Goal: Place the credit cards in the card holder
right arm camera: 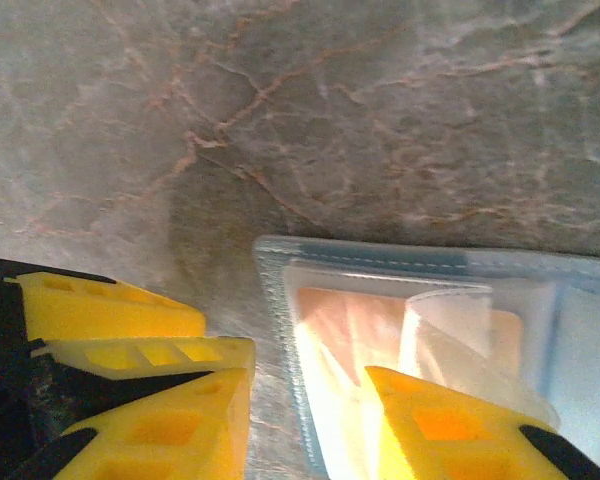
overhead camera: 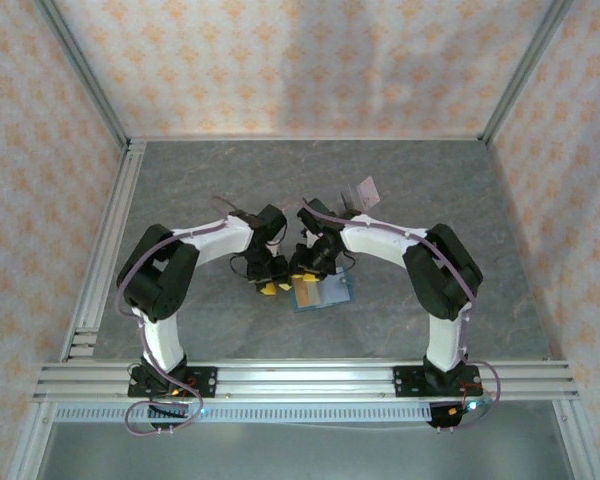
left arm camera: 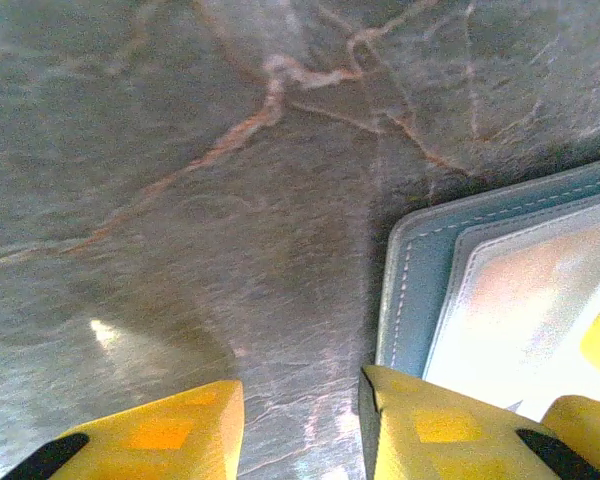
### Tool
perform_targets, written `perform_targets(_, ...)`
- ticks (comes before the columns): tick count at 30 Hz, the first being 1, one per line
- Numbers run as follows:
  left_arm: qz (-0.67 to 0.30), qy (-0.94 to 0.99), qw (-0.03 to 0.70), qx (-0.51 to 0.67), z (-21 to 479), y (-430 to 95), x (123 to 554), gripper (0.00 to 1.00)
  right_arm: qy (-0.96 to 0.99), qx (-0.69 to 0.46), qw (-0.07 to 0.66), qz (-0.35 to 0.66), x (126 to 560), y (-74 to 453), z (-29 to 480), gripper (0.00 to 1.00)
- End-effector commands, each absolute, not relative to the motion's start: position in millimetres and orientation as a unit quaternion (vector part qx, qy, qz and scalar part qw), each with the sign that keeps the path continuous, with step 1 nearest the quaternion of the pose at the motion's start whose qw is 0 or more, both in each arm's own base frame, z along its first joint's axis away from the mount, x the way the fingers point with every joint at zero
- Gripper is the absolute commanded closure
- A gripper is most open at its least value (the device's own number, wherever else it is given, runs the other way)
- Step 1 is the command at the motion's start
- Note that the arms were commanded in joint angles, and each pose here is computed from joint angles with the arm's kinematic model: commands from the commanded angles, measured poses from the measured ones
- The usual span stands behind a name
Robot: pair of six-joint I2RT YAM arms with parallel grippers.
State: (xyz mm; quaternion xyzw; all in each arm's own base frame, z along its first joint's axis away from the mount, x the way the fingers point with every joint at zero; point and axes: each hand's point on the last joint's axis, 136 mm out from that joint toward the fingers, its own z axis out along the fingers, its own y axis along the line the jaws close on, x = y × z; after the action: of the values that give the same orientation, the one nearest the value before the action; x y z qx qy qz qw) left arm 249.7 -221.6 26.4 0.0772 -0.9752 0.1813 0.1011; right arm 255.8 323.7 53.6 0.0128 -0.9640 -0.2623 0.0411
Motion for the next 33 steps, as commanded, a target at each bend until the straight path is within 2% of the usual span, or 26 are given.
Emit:
perform_targets(1, 0.2, -0.973, 0.093, 0.072, 46, -220, 245, 0.63, -0.951, 0.007, 0.016, -0.31, 271, 348, 72, 0.65)
perform_targets(7, 0.209, -0.97, 0.081, 0.092, 59, -203, 246, 0.63, -0.944, 0.028, 0.011, -0.33, 273, 368, 90, 0.64)
perform_targets(12, 0.213, -0.968, 0.079, 0.107, 62, -188, 244, 0.62, -0.944, 0.067, -0.022, -0.321, 283, 368, 132, 0.63)
perform_targets(16, 0.213, -0.968, 0.079, 0.107, 62, -183, 244, 0.61, -0.968, 0.067, -0.058, -0.236, 296, 327, 136, 0.62)
perform_targets(19, 0.221, -0.967, 0.08, 0.103, 65, -187, 243, 0.6, -0.981, 0.039, -0.039, -0.188, 298, 286, 113, 0.73)
perform_targets(21, 0.222, -0.967, 0.081, 0.099, 65, -188, 243, 0.6, -0.986, 0.032, -0.033, -0.157, 294, 263, 101, 0.74)
perform_targets(27, 0.221, -0.967, 0.089, 0.092, 62, -194, 242, 0.6, -0.989, 0.013, -0.024, -0.148, 282, 231, 87, 0.61)
perform_targets(33, 0.221, -0.967, 0.094, 0.085, 61, -202, 243, 0.6, -0.989, 0.007, -0.003, -0.148, 277, 224, 68, 0.57)
